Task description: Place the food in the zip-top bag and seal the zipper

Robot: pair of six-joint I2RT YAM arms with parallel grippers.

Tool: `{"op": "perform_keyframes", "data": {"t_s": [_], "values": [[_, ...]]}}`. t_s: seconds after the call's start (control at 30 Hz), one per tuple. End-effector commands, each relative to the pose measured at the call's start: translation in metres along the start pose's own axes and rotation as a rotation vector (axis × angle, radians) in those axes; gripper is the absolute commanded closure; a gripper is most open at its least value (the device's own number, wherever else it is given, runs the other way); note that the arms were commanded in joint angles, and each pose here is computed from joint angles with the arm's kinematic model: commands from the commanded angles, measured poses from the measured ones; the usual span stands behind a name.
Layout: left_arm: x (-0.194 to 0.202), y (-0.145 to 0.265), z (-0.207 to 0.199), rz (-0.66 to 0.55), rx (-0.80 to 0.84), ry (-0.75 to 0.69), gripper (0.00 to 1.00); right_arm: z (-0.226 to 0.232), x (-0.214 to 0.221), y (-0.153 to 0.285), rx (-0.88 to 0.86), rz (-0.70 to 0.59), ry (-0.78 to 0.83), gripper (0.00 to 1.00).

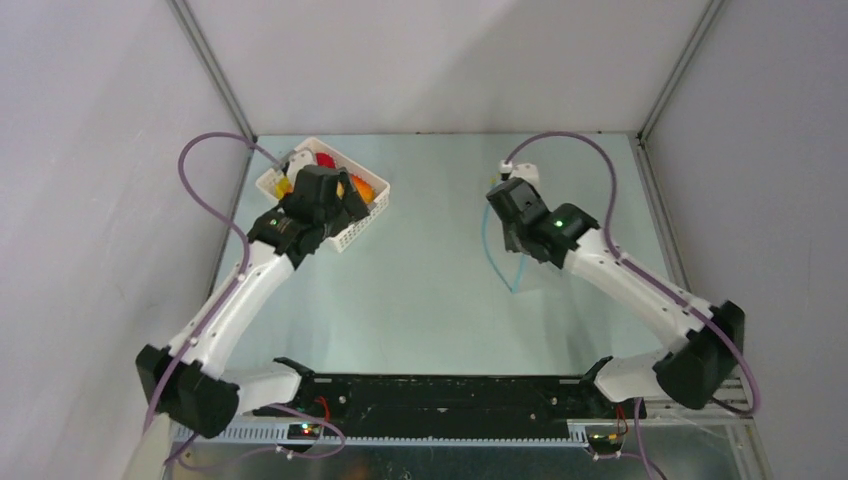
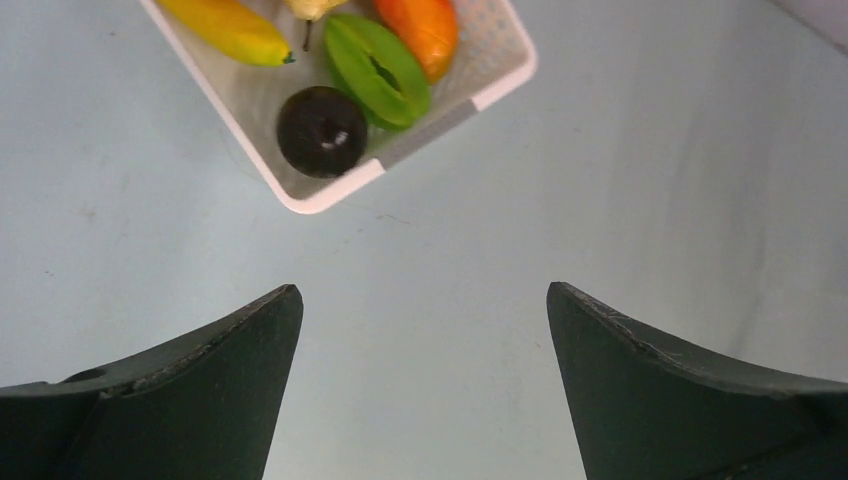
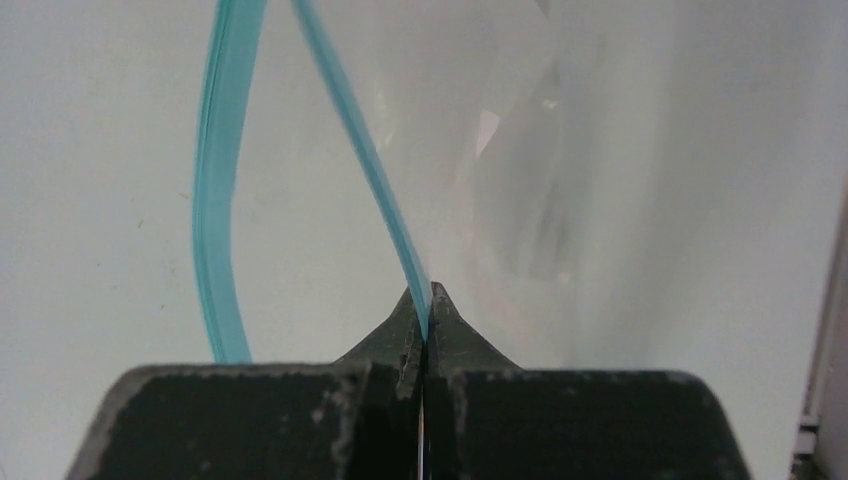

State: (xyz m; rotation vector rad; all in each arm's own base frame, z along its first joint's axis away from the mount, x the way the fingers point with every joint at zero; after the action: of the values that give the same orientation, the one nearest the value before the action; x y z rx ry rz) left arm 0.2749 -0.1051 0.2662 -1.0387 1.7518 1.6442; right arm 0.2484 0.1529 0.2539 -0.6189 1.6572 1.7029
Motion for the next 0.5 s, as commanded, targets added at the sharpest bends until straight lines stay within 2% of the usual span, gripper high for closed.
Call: {"op": "perform_keyframes", "data": {"t_s": [0.0,0.23,0.3,0.33,0.37,0.47], "values": [[-0.011,-0.030,0.007,0.029,-0.042,-0.005,0.00,0.037,-0.003,-0.011,-0.139,0.024,0.004,1.00],[-0.039,-0.088,0.031,0.035,-0.154,0.001,0.00,0.059,0.000,-0.020,-0.218,0.048,-0.002,1.00],[-0.047,-0.112,0.038,0.057,-0.182,0.025,0.00,0.063,0.002,-0.020,-0.245,0.056,-0.006,1.00],[-0.039,-0.131,0.047,0.109,-0.218,0.024,0.00,0.065,0.002,-0.020,-0.260,0.060,-0.009,1.00],[-0.052,-0.136,0.046,0.091,-0.216,0.031,0.00,0.066,0.004,-0.021,-0.265,0.064,-0.009,1.00],[-0.054,-0.174,0.055,0.134,-0.254,-0.002,0.00,0.069,0.007,-0.021,-0.294,0.082,-0.020,1.00]]}}
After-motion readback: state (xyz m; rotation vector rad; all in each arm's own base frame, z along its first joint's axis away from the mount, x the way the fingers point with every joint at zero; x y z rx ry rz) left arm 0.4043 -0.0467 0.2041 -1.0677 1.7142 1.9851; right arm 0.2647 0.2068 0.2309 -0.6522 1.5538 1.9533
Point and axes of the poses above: each gripper's point midway between its finger pads, its own y axis back along the fingers, its own z axis along the line the jaws close on, x = y × z, the point moved 5 cm from there along y, back along the fingers, and after that the axes turned 15 degrees about -y, right-handed, at the moved point
